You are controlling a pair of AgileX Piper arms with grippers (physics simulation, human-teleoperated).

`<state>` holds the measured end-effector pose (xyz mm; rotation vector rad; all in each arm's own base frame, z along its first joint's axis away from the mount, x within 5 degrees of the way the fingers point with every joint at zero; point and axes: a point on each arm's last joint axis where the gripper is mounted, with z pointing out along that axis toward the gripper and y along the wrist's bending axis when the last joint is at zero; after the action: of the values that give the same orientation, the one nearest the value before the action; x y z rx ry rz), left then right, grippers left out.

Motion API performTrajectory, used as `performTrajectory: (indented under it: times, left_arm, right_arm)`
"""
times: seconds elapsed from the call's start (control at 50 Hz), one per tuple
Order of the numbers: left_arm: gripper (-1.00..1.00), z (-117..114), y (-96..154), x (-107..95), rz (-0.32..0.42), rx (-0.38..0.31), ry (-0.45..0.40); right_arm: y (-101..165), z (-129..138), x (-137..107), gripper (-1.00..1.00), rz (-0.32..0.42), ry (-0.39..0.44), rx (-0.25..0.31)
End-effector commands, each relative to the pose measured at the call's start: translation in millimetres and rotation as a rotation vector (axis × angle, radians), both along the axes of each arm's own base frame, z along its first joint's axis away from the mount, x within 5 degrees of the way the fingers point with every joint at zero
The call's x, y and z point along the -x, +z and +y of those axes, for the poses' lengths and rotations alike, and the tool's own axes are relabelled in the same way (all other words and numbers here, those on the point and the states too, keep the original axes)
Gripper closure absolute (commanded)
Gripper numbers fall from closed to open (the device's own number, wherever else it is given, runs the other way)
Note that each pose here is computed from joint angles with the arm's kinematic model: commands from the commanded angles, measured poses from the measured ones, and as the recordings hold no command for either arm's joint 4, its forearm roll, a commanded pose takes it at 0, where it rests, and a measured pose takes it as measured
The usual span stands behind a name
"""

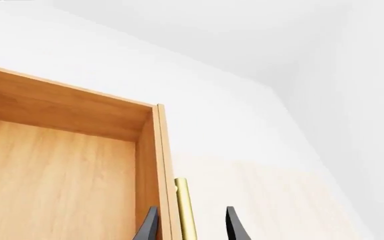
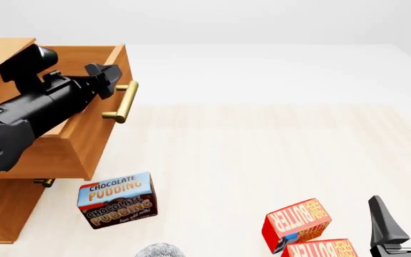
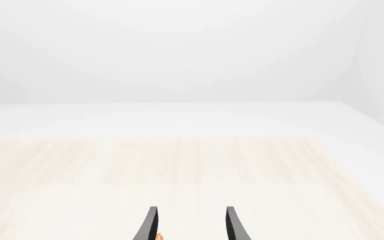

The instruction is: Put the bowl in the top drawer of the cabinet.

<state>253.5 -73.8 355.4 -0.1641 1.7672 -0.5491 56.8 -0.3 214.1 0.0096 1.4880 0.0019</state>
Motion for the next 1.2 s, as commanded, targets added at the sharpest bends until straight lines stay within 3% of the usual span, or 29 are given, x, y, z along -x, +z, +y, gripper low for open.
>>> performTrajectory:
  times: [0.02, 0.32, 1.2]
  left_arm:
    - [-1.0, -12, -28, -7, 0.1, 0.023, -0.021]
    - [-1.0, -14, -21, -4, 0.083, 0.016, -0.035]
    - [-1.0, 3, 36, 45, -0.05, -0.004, -0.047]
  right_arm:
    - [0, 0, 0, -1.0, 0.0, 0.0, 0.0]
    - [0, 0, 0, -1.0, 0.0, 0.0, 0.0]
    - [0, 0, 0, -1.0, 0.0, 0.0, 0.0]
